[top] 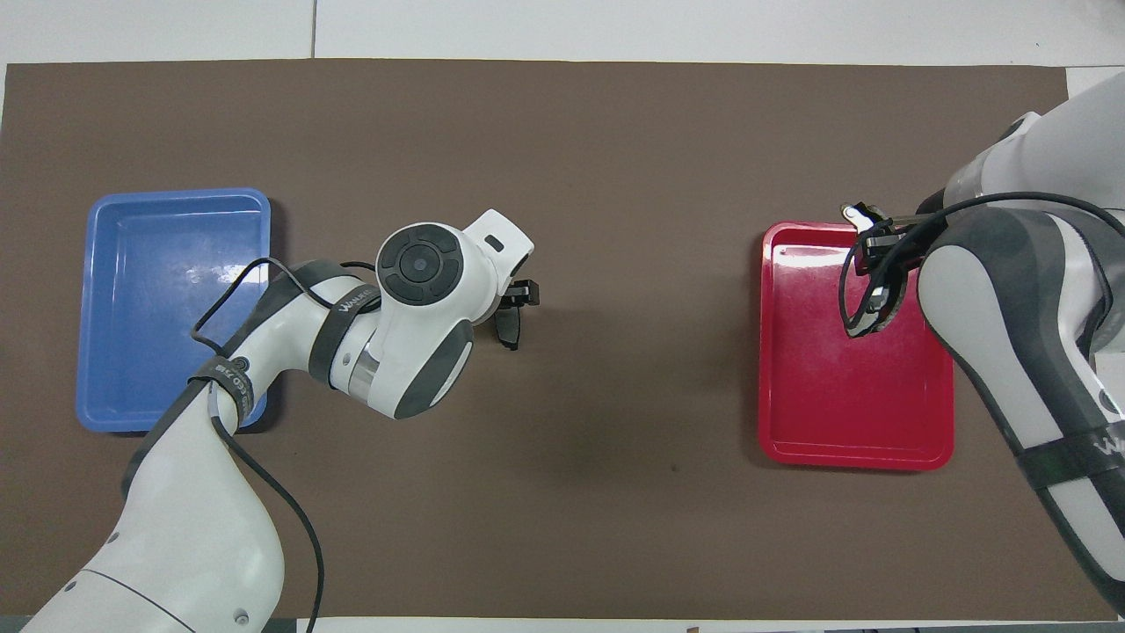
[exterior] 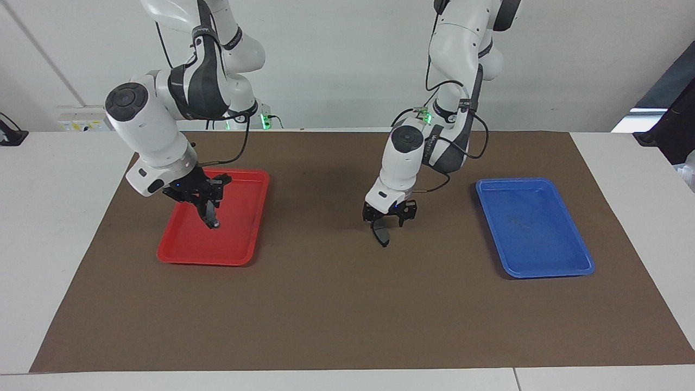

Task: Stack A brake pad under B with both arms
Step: 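Set the pad on the table center while the right gripper carries its pad over, then withdraw the left gripper to rest while the right gripper nears the placed pad, then lower the held pad onto the placed pad and open the right gripper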

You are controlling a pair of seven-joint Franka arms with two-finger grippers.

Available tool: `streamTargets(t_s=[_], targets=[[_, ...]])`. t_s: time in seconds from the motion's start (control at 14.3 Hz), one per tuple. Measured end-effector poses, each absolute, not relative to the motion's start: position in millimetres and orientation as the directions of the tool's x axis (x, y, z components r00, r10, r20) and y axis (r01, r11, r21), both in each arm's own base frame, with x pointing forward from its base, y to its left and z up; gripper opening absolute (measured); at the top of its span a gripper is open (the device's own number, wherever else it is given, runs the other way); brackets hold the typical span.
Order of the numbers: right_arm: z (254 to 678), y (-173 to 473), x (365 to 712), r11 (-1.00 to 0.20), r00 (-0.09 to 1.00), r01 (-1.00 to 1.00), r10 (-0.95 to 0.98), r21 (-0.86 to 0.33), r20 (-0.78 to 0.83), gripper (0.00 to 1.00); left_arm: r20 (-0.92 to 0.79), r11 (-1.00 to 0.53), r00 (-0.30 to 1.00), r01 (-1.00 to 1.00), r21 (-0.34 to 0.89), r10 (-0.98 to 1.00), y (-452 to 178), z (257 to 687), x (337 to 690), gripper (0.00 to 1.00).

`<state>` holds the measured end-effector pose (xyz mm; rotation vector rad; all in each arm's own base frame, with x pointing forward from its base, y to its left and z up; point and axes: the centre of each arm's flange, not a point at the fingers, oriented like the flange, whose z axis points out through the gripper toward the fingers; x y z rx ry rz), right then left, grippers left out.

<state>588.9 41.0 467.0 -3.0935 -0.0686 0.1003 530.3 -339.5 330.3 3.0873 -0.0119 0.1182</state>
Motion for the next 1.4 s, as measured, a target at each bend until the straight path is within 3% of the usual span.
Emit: streamTargets(t_s=[0.35,0.63,0.84,1.12,1.4], targets=[[488.1,137.5,590.0,-0.990,0.991,0.130,0.131,-0.046,-0.016,0.44,0.095,-0.996,0.993,0.072,0.045,0.076,-237.5,389.2,570.3,1.00],[484.7,240.2,583.7,-0.987,0.988,0.153,0.154,-0.049,-0.007,0.44,0.081,-0.997,0.994,0.075,0.023,0.076,-155.0,430.4,581.0,1.00],[458.5,311.8,582.9,-0.986,0.987,0.159,0.160,-0.057,-0.018,0.44,0.059,-0.999,0.998,0.033,0.004,0.033,-90.9,463.3,578.9,1.00],[381.6,413.7,575.7,-0.975,0.977,0.212,0.210,-0.067,0.043,0.44,-0.005,-1.000,1.000,-0.010,-0.009,-0.010,-24.4,525.1,568.9,1.00],[343.0,441.4,572.5,-0.947,0.948,0.313,0.306,-0.072,0.091,0.44,-0.021,-1.000,1.000,-0.002,-0.006,-0.002,14.3,580.1,564.2,1.00]])
